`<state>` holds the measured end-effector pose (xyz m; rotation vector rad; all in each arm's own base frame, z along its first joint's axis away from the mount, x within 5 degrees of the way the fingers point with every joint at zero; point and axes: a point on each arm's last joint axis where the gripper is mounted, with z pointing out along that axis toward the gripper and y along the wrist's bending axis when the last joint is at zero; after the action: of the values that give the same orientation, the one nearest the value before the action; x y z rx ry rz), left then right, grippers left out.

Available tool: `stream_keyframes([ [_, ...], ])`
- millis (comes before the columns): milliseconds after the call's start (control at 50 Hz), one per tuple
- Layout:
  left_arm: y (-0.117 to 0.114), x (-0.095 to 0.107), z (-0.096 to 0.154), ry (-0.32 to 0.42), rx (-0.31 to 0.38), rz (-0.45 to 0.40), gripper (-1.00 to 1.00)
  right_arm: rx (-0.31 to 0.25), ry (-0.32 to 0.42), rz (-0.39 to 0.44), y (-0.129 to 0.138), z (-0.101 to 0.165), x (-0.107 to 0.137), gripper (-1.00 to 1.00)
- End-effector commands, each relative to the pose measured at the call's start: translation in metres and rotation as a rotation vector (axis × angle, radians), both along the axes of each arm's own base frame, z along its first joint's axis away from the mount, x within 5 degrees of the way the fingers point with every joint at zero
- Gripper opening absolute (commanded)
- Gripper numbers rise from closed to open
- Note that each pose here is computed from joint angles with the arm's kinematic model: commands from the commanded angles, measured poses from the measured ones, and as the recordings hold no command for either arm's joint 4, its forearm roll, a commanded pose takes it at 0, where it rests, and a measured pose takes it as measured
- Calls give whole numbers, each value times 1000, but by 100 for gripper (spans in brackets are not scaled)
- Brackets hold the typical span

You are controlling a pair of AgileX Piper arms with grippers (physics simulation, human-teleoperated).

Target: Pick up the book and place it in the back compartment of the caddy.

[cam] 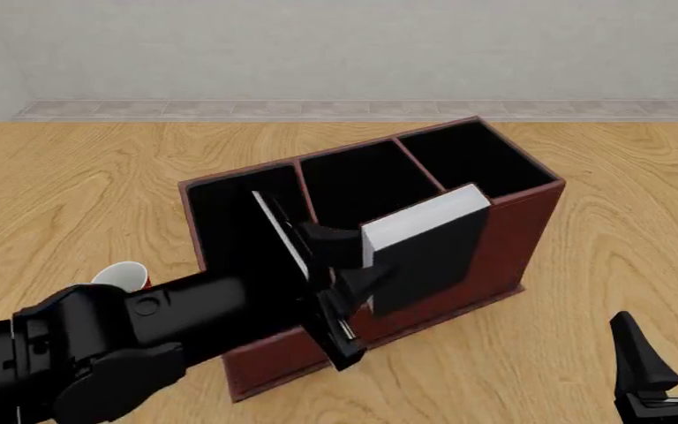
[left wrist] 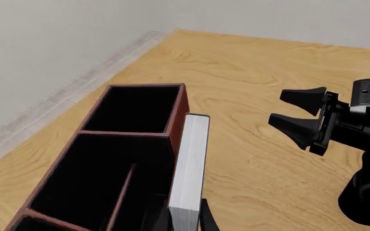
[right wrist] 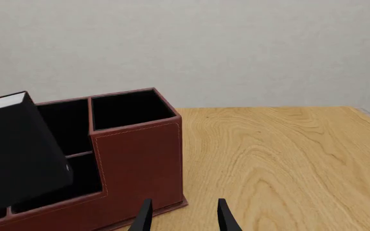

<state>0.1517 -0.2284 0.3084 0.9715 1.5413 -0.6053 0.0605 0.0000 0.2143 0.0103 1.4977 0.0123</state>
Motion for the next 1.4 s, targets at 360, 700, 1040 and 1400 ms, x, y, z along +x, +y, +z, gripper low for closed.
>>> stream_keyframes([
  [360, 10, 22, 6, -44, 15, 78, -100, 1, 1, 0, 0, 0, 1, 100],
  [700, 1, 40, -11, -34, 35, 105, -100, 0, 0, 0, 0, 0, 1, 100],
  [1040, -7, 61, -31, -13, 42, 143, -100, 0, 1, 0, 0, 0, 1, 100],
  [1400, -16, 70, -64, 15, 85, 143, -100, 1, 1, 0, 0, 0, 1, 100],
])
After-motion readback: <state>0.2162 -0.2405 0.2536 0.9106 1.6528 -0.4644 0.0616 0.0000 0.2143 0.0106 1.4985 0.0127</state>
